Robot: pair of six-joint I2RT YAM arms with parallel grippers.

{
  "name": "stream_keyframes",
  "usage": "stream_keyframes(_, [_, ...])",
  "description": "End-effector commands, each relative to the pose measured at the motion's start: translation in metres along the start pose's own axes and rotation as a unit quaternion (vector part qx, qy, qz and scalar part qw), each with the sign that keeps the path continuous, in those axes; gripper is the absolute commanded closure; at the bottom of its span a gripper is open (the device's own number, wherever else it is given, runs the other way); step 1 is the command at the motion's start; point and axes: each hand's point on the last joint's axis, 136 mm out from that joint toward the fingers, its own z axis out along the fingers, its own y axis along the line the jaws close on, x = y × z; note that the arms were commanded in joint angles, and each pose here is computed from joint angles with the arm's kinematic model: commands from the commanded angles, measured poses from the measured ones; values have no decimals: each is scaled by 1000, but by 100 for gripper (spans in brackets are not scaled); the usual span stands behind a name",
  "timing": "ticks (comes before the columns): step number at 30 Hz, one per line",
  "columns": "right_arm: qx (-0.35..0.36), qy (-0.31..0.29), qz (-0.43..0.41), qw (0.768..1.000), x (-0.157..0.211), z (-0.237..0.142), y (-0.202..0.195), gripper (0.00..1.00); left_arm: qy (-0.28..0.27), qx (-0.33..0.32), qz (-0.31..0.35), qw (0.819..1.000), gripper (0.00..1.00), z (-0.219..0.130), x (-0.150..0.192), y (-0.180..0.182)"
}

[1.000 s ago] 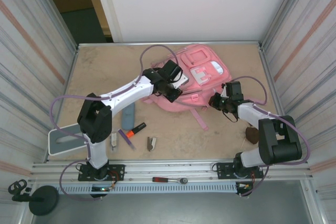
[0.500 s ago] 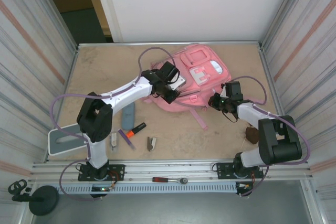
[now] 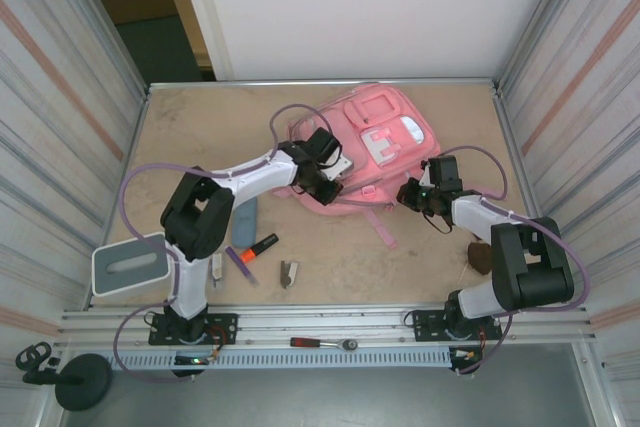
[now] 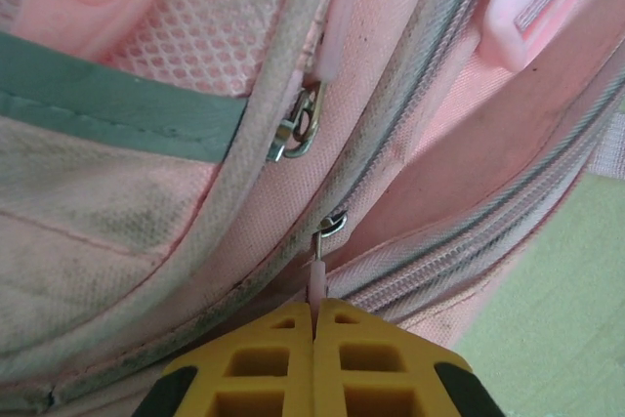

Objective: Pack books, pencil case, and school supplies into a backpack

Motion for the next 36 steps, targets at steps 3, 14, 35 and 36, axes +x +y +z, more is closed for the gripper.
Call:
stream_keyframes(3, [55, -23, 0, 998, -8, -1, -27, 100, 75, -13, -30, 997, 94, 16, 36, 16])
stream_keyframes(14, [49, -24, 3, 998, -8, -2, -26, 100, 87, -16, -29, 996, 84, 28, 40, 17])
stream_keyframes(35, [32, -106, -233, 966, -17, -56, 48, 55, -97, 59, 24, 993, 100, -38, -16, -5])
stream_keyframes(36, [31, -108, -252, 961, -17, -54, 57, 54, -105, 63, 23, 992, 100, -42, -20, -5])
